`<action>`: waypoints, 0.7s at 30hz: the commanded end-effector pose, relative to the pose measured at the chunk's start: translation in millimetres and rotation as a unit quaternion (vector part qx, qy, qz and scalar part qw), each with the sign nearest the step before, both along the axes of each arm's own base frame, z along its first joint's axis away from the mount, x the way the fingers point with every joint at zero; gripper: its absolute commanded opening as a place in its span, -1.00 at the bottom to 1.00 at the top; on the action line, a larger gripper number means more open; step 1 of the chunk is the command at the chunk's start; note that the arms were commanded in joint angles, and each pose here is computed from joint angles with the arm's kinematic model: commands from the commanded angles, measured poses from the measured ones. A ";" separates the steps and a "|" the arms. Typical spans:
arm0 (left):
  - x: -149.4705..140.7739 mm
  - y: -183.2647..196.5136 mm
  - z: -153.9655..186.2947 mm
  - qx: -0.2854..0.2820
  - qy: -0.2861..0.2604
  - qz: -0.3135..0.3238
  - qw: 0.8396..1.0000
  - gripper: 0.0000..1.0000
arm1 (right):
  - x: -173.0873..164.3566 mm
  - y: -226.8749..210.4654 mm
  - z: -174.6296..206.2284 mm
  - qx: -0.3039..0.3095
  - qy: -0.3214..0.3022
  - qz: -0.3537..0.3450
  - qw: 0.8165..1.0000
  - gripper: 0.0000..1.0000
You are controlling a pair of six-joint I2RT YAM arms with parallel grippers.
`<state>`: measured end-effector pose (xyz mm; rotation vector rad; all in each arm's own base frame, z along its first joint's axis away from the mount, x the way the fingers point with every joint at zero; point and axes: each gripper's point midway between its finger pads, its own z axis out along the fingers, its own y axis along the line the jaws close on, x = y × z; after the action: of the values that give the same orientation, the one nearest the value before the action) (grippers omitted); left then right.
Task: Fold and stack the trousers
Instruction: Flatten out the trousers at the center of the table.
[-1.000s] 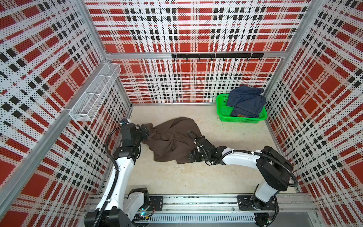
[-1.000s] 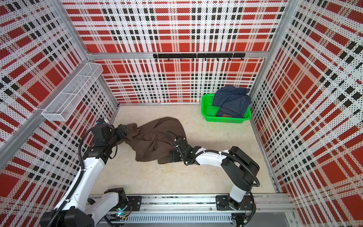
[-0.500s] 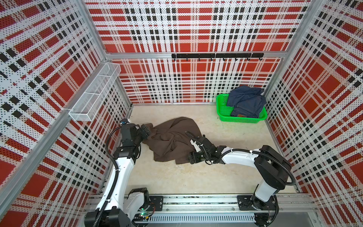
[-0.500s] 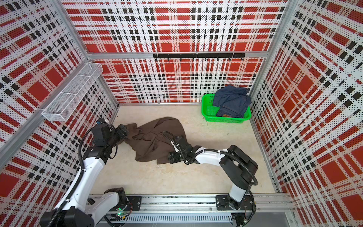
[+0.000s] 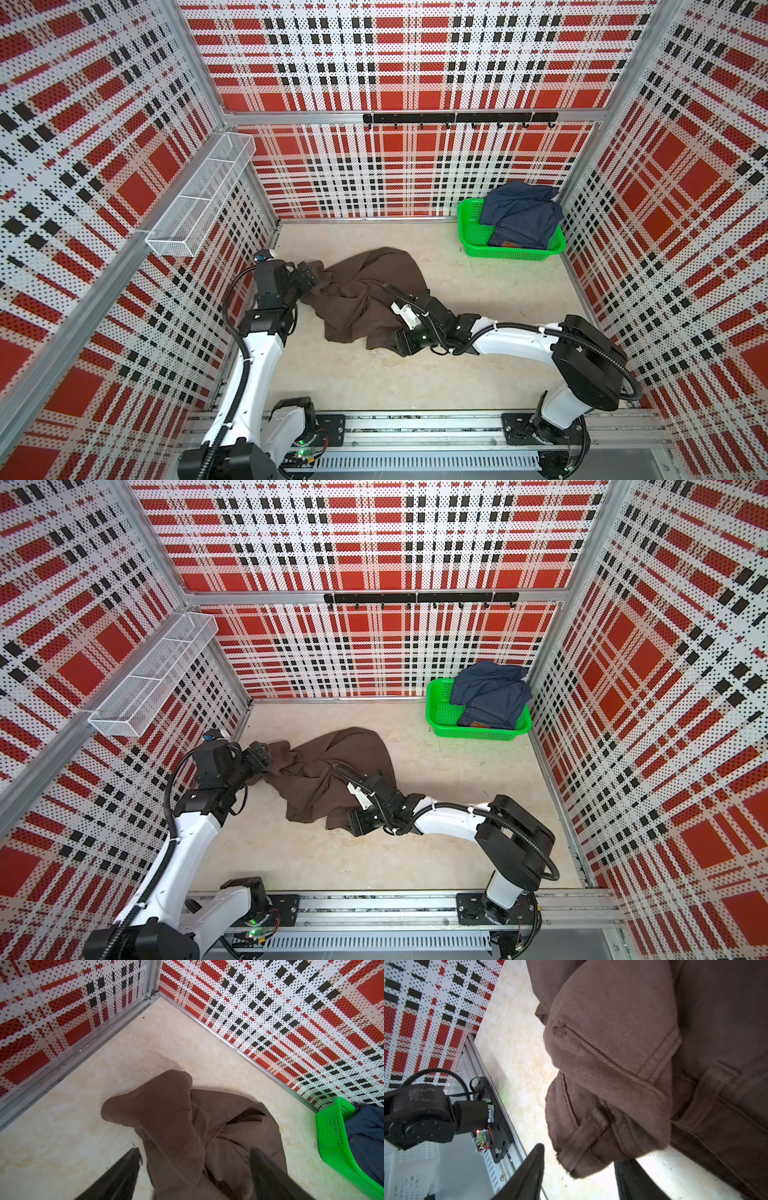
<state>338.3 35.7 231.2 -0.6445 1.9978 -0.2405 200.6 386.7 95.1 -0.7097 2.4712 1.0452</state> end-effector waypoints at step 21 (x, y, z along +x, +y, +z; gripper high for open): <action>-3.8 3.8 12.5 0.015 -0.010 0.001 1.000 0.72 | 38.8 -29.5 14.4 0.015 -0.028 -0.087 0.996 -1.00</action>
<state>337.3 36.4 231.1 -0.6429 2.0014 -0.2333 224.5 371.8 85.9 -0.5011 2.4620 1.0830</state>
